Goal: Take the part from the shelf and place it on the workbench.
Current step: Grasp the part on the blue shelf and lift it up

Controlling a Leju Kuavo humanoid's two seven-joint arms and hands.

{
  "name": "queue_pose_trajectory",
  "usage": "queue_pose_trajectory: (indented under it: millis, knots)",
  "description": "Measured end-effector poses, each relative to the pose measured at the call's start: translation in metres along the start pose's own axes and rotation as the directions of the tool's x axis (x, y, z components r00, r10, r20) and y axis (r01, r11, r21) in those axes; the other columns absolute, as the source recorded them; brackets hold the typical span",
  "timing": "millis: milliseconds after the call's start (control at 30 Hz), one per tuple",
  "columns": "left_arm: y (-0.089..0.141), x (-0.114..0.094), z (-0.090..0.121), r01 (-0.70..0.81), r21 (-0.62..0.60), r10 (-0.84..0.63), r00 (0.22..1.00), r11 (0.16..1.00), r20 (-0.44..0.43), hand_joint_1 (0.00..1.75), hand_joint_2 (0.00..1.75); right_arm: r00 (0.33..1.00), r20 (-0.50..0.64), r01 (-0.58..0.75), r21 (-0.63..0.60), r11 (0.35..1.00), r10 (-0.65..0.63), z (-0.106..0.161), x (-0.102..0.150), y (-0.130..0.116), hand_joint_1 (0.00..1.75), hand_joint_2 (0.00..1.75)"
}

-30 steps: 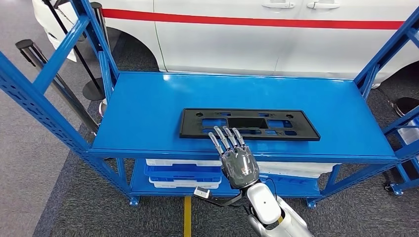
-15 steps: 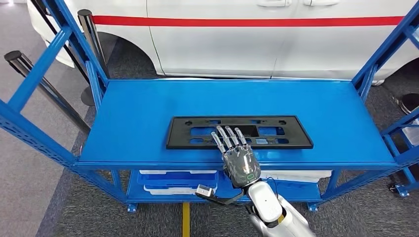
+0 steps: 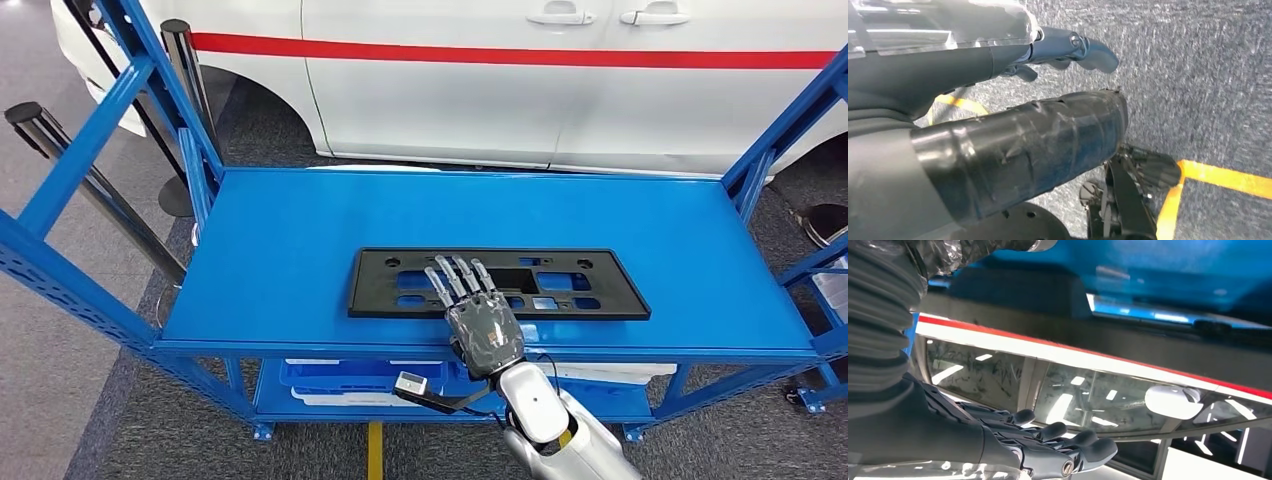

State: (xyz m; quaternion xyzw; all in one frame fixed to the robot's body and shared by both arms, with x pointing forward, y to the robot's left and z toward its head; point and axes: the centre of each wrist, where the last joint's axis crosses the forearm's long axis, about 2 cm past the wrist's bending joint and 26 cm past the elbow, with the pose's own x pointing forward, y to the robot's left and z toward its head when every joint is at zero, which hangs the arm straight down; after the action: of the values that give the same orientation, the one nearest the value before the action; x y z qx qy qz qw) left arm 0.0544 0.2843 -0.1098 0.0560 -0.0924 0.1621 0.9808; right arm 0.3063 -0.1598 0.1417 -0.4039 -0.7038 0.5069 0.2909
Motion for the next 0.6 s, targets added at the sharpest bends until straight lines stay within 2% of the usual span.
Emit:
queue_pose_trajectory:
  millis: [600]
  knots:
    - [0.000, 0.001, 0.000, -0.018, -0.001, 0.018, 1.000, 1.000, 0.000, 0.00, 0.00, 1.000, -0.001, 0.012, 0.096, 0.995, -0.012, -0.011, -0.008, 0.000, 0.00, 1.75]
